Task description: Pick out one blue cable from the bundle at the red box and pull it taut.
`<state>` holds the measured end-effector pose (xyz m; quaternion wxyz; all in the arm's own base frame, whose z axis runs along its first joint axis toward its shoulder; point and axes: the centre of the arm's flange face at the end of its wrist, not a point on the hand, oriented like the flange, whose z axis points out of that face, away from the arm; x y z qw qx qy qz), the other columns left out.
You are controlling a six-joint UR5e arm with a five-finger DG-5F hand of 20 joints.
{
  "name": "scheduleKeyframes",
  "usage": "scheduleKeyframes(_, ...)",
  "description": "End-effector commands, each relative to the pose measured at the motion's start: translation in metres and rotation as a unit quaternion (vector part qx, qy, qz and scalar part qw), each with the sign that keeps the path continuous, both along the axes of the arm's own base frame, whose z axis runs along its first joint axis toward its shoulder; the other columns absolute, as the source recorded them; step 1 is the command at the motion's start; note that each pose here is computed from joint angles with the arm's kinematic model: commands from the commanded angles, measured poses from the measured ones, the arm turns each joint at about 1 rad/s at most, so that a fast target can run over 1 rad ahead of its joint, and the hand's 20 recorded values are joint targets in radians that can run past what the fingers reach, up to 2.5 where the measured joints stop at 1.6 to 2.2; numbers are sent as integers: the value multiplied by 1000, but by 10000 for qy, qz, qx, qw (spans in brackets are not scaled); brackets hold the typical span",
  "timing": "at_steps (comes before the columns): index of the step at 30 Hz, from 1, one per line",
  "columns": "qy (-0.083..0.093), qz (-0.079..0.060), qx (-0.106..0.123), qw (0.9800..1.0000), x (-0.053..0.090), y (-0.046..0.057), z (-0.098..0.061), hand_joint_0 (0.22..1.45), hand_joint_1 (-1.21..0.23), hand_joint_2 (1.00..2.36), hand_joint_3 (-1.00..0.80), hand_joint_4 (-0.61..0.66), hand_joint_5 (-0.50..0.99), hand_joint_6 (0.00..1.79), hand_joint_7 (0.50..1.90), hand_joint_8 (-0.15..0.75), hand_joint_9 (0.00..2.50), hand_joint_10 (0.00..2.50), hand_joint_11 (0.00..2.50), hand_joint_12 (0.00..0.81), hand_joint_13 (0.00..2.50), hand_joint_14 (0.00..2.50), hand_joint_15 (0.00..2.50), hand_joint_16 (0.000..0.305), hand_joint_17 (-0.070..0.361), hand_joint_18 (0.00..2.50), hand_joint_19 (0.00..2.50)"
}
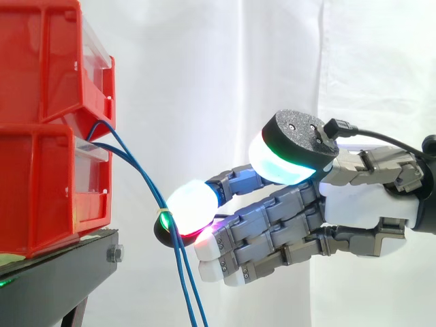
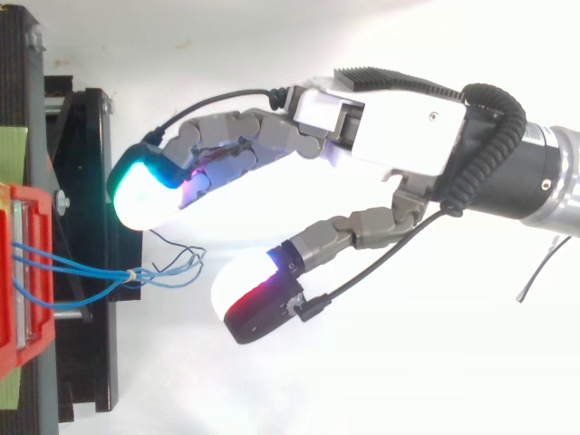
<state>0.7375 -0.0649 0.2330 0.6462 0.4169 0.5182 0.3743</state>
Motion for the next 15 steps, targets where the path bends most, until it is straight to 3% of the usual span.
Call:
scheduleKeyframes(1, -42, 8, 7, 10000, 1, 3, 1, 541, -680, 1003, -469, 256, -165, 502, 769, 299, 728, 7, 206, 347, 668, 8, 219, 37, 84, 474, 285)
scheduleKeyframes(12, -57, 1, 11, 10000, 1, 3, 1, 537, -674, 1002, -469, 262, -164, 502, 771, 301, 738, 7, 214, 346, 673, 8, 226, 38, 86, 483, 291)
scheduleKeyframes(14, -42, 1, 9, 10000, 2, 3, -1, 538, -673, 1002, -473, 262, -164, 502, 771, 302, 741, 7, 216, 349, 675, 8, 233, 38, 86, 484, 291)
scheduleKeyframes(15, 18, -6, 8, 10000, 2, 2, -10, 538, -673, 1002, -473, 262, -164, 502, 770, 302, 741, 7, 214, 349, 677, 8, 230, 38, 86, 484, 292)
